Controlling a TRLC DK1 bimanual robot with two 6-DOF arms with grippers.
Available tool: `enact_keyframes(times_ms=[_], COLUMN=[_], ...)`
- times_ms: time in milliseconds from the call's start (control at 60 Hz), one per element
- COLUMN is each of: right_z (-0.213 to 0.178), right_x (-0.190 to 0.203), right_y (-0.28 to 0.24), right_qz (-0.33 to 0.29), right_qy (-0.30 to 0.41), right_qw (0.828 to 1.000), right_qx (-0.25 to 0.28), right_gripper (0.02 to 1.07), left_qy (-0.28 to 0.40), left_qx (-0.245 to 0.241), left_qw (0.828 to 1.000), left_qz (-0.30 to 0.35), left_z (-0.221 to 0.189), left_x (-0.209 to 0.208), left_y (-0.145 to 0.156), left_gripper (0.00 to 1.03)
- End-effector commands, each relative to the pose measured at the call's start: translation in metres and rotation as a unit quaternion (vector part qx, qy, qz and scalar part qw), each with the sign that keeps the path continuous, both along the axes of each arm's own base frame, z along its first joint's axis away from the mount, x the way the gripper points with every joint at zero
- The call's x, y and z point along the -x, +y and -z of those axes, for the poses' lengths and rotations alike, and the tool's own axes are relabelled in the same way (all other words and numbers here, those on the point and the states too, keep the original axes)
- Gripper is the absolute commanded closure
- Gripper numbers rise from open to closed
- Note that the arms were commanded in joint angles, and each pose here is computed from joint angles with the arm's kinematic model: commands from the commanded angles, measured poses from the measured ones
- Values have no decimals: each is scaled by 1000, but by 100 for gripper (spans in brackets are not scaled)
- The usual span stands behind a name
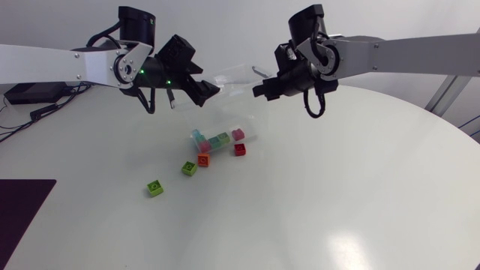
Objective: Place the duplo bricks in the container
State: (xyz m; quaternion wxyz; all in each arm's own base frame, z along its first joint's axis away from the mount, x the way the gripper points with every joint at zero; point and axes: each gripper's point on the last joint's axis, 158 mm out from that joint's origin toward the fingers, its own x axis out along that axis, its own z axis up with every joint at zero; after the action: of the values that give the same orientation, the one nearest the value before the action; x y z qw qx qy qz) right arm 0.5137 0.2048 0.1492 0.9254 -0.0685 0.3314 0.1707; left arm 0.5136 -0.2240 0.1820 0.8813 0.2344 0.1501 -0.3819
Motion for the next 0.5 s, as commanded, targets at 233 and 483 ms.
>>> enact_keyframes(times_ms=[233, 483], right_z=[4, 36], right_x=[8, 21], right_y=[4, -4], right_qz=[5, 7], right_qy=[6, 39], right_qw=[1000, 999], right_qx=[-6, 7], right_gripper=[84, 84], left_qy=[0, -12], left_qx=[7, 9], left_qw=[1000, 1000], left_qz=[-11, -19], left_z=[-5, -16], left_x=[0, 6], left_y=[6, 16], left_gripper=[5, 5])
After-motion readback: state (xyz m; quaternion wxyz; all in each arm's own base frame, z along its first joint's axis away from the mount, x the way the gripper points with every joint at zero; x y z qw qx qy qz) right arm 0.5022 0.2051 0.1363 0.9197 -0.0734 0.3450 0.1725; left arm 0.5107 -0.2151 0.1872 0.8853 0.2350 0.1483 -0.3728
